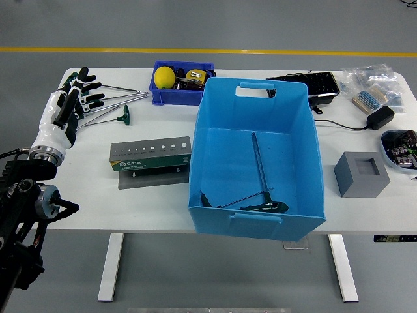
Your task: Lift tool from toolbox,place it in box,lift tool from toolbox,place it in box
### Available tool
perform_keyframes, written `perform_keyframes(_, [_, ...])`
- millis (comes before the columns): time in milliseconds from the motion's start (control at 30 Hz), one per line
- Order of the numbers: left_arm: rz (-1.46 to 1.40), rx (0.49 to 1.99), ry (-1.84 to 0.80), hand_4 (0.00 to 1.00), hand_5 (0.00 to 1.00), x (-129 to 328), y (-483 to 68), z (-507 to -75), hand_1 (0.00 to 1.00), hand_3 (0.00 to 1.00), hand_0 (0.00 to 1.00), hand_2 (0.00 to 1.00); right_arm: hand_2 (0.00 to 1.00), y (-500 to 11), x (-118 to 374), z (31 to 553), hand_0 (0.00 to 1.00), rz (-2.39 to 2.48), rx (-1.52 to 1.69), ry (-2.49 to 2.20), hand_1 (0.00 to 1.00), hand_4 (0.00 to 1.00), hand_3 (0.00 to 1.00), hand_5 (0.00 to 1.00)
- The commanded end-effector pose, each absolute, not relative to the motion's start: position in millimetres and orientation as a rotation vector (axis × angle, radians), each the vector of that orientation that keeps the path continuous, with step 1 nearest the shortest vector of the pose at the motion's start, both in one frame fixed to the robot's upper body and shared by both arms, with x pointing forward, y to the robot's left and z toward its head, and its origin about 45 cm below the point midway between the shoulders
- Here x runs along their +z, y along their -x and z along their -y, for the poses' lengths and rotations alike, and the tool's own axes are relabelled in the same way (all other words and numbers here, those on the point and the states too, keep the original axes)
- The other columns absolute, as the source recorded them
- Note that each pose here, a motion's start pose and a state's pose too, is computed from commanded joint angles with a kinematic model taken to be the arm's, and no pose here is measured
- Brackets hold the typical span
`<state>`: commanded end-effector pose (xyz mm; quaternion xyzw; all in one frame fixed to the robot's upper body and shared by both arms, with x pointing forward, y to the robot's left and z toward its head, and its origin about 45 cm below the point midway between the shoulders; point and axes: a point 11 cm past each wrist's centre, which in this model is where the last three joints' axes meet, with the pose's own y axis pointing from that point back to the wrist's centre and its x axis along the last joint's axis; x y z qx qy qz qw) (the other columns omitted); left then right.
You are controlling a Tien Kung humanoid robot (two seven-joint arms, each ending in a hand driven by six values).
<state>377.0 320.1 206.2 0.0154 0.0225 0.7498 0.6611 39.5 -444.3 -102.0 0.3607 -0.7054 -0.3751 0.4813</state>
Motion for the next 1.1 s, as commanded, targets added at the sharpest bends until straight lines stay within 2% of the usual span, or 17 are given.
perform_keyframes(33, [-0.018, 1.718, -0.055, 0.998, 0.77, 203.0, -374.2, -326.7, 0.636, 0.667, 0.59, 0.71, 0.716, -39.1, -102.1, 444.2, 0.671, 1.719, -0.914, -0.88, 0.644, 0.847, 0.587, 0.75])
perform_keyframes(200, [0.106, 1.78, -0.139, 0.998, 0.77, 189.8, -363.7, -349.3, 0.636, 0.667, 0.59, 0.71, 0.716, -38.4, -102.2, 444.1, 0.671, 1.718, -0.914, -0.88, 0.644, 0.847, 0.587, 0.75])
perform_keyframes(233, [0.142, 1.778, -0.166, 0.998, 0.706, 188.0, -362.2, -352.1, 0.697, 0.714, 0.675, 0.772, 0.715, -38.0, -102.3, 444.0, 0.671, 1.718, -0.915, -0.879, 0.644, 0.845, 0.587, 0.754])
perform_keyframes(400, [0.278, 1.706, -0.32, 0.998, 0.706, 175.9, -358.9, -353.2, 0.697, 0.714, 0.675, 0.772, 0.715, -37.2, -102.6, 443.4, 0.671, 1.715, -0.916, -0.878, 0.644, 0.845, 0.587, 0.754])
perform_keyframes(433, [0.299, 1.687, -0.348, 0.998, 0.665, 173.3, -358.6, -351.8, 0.727, 0.741, 0.697, 0.804, 0.716, -37.2, -102.6, 443.3, 0.67, 1.715, -0.916, -0.878, 0.643, 0.844, 0.588, 0.756])
perform_keyframes(533, [0.298, 1.657, -0.376, 0.998, 0.665, 164.0, -356.7, -349.0, 0.727, 0.741, 0.697, 0.804, 0.716, -37.8, -102.6, 443.2, 0.67, 1.716, -0.916, -0.879, 0.643, 0.844, 0.588, 0.756])
perform_keyframes(800, [0.317, 1.707, -0.387, 0.998, 0.66, 153.7, -346.9, -359.0, 0.726, 0.748, 0.699, 0.807, 0.715, -38.3, -102.7, 442.8, 0.668, 1.721, -0.919, -0.878, 0.643, 0.844, 0.586, 0.756])
perform_keyframes(833, [0.325, 1.71, -0.389, 0.998, 0.612, 153.9, -346.3, -359.9, 0.737, 0.755, 0.699, 0.827, 0.714, -38.4, -102.7, 442.9, 0.669, 1.721, -0.919, -0.878, 0.642, 0.843, 0.585, 0.755])
perform_keyframes(1000, [0.319, 1.741, -0.354, 0.998, 0.612, 153.9, -343.1, -365.4, 0.737, 0.755, 0.699, 0.827, 0.714, -38.7, -102.5, 443.2, 0.669, 1.718, -0.917, -0.879, 0.642, 0.843, 0.585, 0.755])
perform_keyframes(1033, [0.295, 1.75, -0.335, 0.998, 0.674, 152.6, -342.8, -365.8, 0.737, 0.757, 0.699, 0.834, 0.714, -38.9, -102.5, 443.2, 0.668, 1.718, -0.917, -0.88, 0.642, 0.842, 0.585, 0.755])
perform_keyframes(1100, [0.257, 1.764, -0.303, 0.998, 0.674, 151.1, -342.6, -366.2, 0.737, 0.757, 0.699, 0.834, 0.714, -39.0, -102.5, 443.1, 0.668, 1.718, -0.917, -0.88, 0.642, 0.842, 0.585, 0.755])
